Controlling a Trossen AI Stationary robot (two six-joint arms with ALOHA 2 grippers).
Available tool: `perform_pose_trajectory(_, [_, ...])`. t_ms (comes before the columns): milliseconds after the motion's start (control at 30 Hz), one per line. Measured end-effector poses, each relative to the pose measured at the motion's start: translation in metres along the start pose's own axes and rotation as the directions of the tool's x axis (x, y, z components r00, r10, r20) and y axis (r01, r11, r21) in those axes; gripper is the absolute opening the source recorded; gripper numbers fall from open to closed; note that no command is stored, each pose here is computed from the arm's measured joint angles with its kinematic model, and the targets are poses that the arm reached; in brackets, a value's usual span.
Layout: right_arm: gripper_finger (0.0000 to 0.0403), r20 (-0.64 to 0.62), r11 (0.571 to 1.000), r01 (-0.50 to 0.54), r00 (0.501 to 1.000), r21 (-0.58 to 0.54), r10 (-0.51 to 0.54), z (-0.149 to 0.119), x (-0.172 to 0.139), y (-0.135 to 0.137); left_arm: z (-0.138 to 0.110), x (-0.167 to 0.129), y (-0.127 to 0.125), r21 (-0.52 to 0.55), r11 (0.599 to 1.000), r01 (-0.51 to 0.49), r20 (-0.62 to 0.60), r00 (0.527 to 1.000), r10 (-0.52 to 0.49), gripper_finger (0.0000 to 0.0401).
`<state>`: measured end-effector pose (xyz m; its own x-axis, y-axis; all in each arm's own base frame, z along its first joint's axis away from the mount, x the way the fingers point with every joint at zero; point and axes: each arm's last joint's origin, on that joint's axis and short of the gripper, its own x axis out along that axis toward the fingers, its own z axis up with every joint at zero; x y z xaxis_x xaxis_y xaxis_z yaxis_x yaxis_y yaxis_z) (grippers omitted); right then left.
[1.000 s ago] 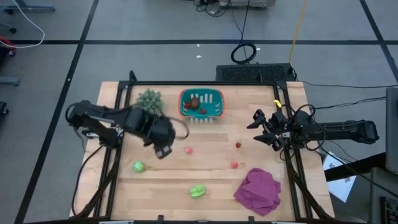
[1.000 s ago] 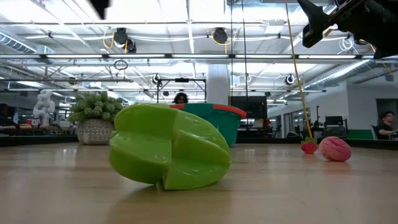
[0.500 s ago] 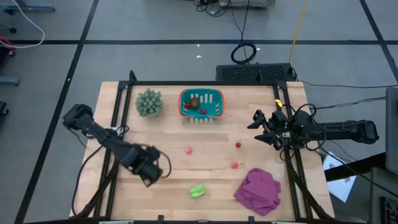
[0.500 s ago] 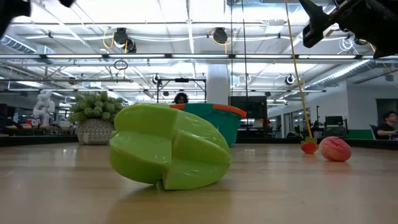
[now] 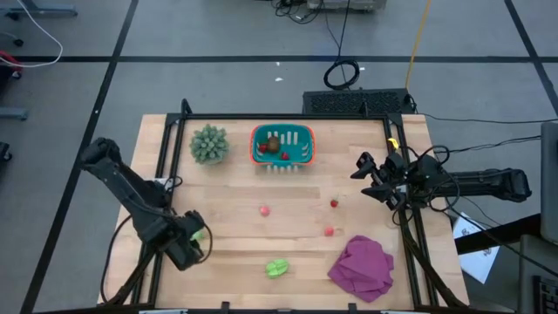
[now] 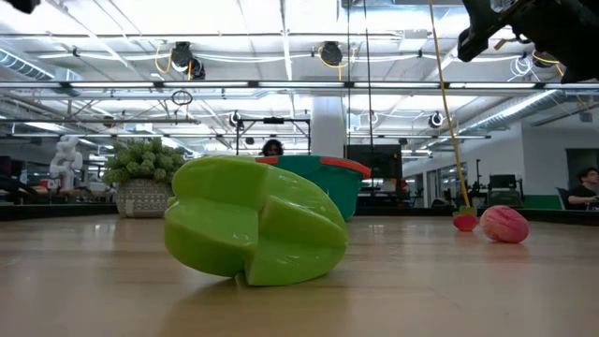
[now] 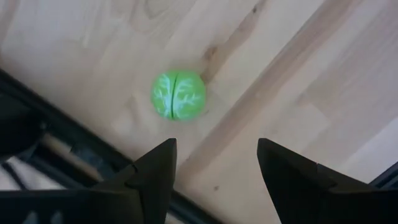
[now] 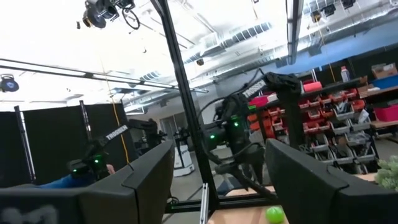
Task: Pick and placing Produce into tupperware
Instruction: Put the green cabbage into the blue basket
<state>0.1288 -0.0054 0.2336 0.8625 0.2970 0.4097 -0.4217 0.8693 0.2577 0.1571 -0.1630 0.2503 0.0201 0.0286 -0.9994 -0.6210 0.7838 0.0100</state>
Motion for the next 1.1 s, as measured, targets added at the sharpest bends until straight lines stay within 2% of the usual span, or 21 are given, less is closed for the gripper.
perform_pose_trajectory(300, [0.0242, 0.001, 1.0, 0.002, 1.0, -0.03, -0.002, 0.0, 0.0, 0.0, 0.002, 0.036, 0.051, -0.115, 0.981, 0.156, 0.064, 0.987, -0.149, 0.023])
perform_pose_trajectory(433, [0.0242, 0.001, 0.999, 0.002, 1.0, -0.037, -0.002, 0.0, 0.0, 0.0, 0.003, 0.045, 0.062, -0.146, 0.975, 0.168, 0.065, 0.985, -0.16, 0.023])
perform_pose_trajectory(733, [0.0242, -0.002, 0.997, 0.003, 1.0, -0.072, -0.003, 0.0, 0.0, 0.0, 0.004, 0.05, 0.053, -0.181, 0.964, 0.196, 0.066, 0.98, -0.187, 0.023])
perform_pose_trajectory(967, [0.0242, -0.009, 0.997, 0.006, 1.0, -0.078, -0.007, -0.001, 0.0, -0.001, 0.004, 0.062, 0.047, -0.173, 0.98, 0.103, 0.028, 0.995, -0.099, 0.023])
perform_pose_trajectory(1100, [0.0242, -0.01, 0.998, 0.006, 1.0, -0.064, -0.007, -0.001, 0.0, -0.001, 0.004, 0.065, 0.046, -0.173, 0.981, 0.086, 0.021, 0.996, -0.084, 0.023])
